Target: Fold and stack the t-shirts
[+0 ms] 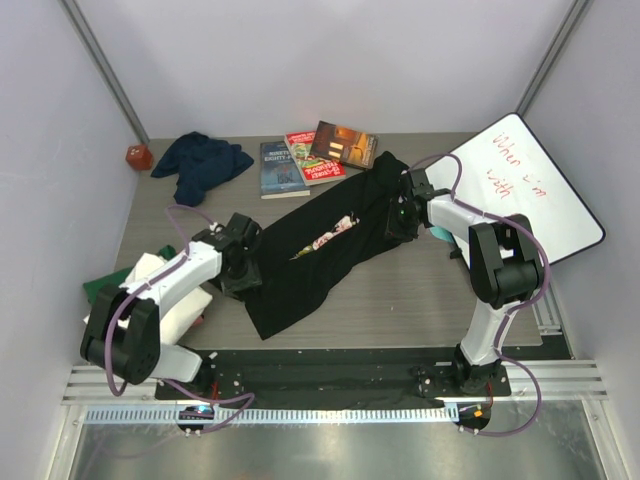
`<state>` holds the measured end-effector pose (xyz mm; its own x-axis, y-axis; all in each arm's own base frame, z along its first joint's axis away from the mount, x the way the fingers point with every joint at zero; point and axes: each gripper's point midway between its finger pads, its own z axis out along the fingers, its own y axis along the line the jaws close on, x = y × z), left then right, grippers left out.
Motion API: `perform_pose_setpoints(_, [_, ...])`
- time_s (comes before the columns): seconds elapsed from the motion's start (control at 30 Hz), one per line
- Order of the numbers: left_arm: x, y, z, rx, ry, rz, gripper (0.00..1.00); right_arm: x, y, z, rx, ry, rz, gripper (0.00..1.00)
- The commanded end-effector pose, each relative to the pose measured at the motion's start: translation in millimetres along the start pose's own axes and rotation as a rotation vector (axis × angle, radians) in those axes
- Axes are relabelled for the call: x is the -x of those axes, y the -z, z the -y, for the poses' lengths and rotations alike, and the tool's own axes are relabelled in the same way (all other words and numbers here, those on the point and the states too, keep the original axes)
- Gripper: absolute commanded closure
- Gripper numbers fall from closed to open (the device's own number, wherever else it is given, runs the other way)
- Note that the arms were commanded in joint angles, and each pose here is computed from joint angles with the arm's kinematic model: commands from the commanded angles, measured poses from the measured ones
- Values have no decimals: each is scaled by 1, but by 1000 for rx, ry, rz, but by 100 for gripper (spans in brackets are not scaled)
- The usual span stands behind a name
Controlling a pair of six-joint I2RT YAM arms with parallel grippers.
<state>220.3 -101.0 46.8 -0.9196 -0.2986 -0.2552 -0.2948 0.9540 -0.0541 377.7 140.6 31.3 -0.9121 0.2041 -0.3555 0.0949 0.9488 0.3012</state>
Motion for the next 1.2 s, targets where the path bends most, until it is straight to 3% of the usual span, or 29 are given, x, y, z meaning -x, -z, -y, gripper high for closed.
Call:
perform_pose_setpoints(0.0, [21, 11, 18, -97, 11, 89, 49, 6, 0, -5, 19, 5, 25, 69])
perform_pose_setpoints(0.37, [21, 5, 27, -121, -6, 58, 51, 5, 0, -6, 26, 7, 21, 69])
perform_pose_setpoints(0.57, [22, 2, 33, -135, -17, 44, 58, 4, 1, -9, 36, 7, 20, 69])
perform_pose_setpoints(0.63, [22, 3, 35, -145, -22, 37, 69, 6, 3, -9, 39, 7, 24, 69])
perform_pose_setpoints(0.67, [22, 4, 36, -152, -23, 37, 83, 6, 3, -10, 40, 8, 24, 69])
perform_pose_setpoints(0.73, [23, 8, 36, -151, -31, 40, 99, 7, 3, -11, 41, 8, 24, 69])
perform_pose_setpoints(1.1, [50, 47, 9, -17, -11, 172, 100, 12, 0, -3, -5, 10, 41, 70])
perform_pose_setpoints(1.17, [61, 58, -2, 51, 20, 215, 100, 14, -5, 1, -32, 8, 44, 78])
